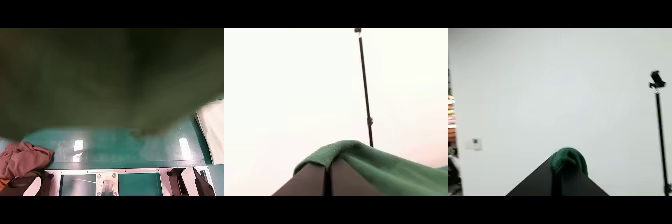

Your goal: Fold the shirts.

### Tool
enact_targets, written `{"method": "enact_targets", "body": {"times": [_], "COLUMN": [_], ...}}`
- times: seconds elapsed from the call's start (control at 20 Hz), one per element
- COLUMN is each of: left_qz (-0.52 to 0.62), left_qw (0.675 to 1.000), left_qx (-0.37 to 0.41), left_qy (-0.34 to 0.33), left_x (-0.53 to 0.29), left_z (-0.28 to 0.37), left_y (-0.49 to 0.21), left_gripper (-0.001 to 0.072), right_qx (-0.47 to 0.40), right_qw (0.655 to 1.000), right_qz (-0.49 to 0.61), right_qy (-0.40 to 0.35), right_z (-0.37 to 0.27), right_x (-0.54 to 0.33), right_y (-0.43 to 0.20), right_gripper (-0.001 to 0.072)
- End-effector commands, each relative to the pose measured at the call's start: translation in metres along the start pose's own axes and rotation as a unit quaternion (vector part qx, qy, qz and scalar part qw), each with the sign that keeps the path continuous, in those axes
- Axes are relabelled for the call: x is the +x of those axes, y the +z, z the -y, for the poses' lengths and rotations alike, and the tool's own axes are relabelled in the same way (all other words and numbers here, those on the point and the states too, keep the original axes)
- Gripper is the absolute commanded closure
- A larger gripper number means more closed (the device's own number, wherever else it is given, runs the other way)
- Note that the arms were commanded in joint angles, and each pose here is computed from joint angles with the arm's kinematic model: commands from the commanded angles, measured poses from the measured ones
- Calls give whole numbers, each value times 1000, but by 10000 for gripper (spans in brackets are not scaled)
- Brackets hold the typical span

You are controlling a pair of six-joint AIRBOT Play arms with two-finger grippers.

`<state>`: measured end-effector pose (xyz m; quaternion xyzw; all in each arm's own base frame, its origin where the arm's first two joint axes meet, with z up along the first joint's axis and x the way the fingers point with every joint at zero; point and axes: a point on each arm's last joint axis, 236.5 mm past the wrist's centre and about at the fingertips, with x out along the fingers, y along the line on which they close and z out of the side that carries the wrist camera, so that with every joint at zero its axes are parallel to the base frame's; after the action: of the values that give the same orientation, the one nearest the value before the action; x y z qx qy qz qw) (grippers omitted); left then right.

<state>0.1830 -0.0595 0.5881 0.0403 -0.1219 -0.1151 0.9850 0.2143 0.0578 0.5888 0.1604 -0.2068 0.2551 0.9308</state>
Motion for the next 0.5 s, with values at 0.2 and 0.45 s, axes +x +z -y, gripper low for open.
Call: {"method": "enact_targets", "body": {"times": [0.2,0.45], "left_qz": [-270,-439], "left_qw": [959,879], "left_qx": [-83,-176], "left_qy": [7,-53], "left_x": [101,178], "left_z": [-35,-24], "left_y": [-224,-446], "left_gripper": [686,686], "right_qx": [82,193], "right_qw": [969,891], "right_qz": [-150,-314], "right_qy": [-179,-265], "right_z": [171,289], "right_x": [-27,-49], "right_y": [-147,-391], "right_gripper": [696,695]}}
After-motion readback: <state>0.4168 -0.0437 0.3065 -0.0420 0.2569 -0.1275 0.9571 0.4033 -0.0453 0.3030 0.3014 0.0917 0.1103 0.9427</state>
